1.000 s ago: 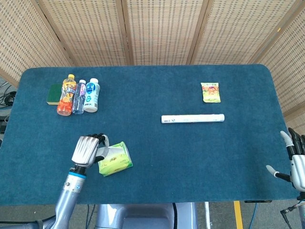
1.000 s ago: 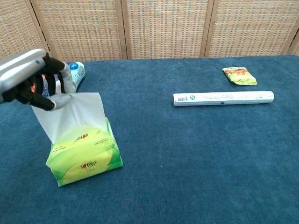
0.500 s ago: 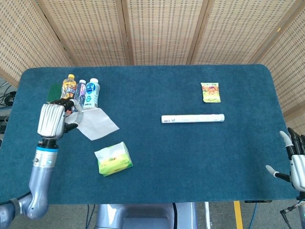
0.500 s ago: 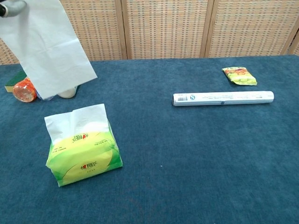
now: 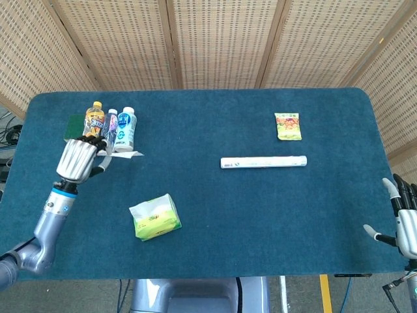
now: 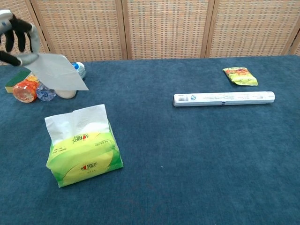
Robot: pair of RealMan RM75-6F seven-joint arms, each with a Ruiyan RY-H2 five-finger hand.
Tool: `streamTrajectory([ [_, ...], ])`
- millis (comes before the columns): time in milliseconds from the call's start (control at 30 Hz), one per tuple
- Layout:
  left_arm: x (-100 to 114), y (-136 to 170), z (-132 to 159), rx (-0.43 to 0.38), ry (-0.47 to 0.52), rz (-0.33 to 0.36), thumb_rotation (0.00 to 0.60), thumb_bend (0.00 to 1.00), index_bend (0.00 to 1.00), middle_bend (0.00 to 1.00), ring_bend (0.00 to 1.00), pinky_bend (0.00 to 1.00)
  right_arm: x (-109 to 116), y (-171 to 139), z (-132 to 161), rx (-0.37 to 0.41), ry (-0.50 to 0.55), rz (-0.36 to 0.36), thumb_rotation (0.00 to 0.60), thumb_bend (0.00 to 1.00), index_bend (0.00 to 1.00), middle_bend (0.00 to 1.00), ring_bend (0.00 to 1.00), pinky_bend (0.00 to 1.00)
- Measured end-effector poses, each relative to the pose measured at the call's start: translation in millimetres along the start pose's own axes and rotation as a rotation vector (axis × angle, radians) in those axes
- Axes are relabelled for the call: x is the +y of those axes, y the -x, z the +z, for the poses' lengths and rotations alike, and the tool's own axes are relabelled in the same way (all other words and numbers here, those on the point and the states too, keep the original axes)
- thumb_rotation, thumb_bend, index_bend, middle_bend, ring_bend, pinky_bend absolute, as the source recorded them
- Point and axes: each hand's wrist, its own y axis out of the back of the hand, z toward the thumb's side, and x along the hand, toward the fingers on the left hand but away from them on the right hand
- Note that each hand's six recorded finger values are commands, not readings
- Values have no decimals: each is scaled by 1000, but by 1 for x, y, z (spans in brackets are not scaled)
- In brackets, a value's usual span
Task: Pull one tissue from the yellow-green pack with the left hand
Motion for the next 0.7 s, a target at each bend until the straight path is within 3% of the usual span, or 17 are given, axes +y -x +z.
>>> streamTrajectory([
  [100, -22, 15, 8, -47, 4, -42, 600, 553, 710, 547, 552, 615, 0, 0, 1, 3, -1, 1, 600, 0, 0, 0, 0, 0],
  [167, -32, 23, 10, -58, 10, -68, 600, 441, 608, 423, 474, 585, 0, 0, 1, 5, 0, 1, 600, 0, 0, 0, 0, 0],
  [200, -35, 26, 11, -59, 17, -77, 600, 263, 406, 232, 302, 461, 0, 0, 2, 6, 0, 0, 600, 0, 0, 0, 0, 0],
  [233, -38, 29, 11, -58, 27, -90, 600, 138, 235, 110, 167, 323, 0, -1, 2, 7, 0, -1, 600, 0, 0, 0, 0, 0],
  [300, -42, 32, 10, -51, 36, -112, 600, 6, 23, 0, 7, 72, 1, -1, 2, 8, 0, -3, 600, 0, 0, 0, 0, 0],
  [333, -45, 34, 9, -42, 40, -134, 600, 0, 0, 0, 0, 10, 1, -1, 2, 8, 1, -4, 600, 0, 0, 0, 0, 0],
  [500, -48, 42, 8, 1, 83, -233, 600, 0, 0, 0, 0, 0, 2, -3, 3, 15, 1, -8, 600, 0, 0, 0, 0, 0],
  [700, -1, 59, 9, 14, 175, -235, 600, 0, 0, 0, 0, 0, 3, -4, 5, 19, 0, -11, 600, 0, 0, 0, 0, 0],
])
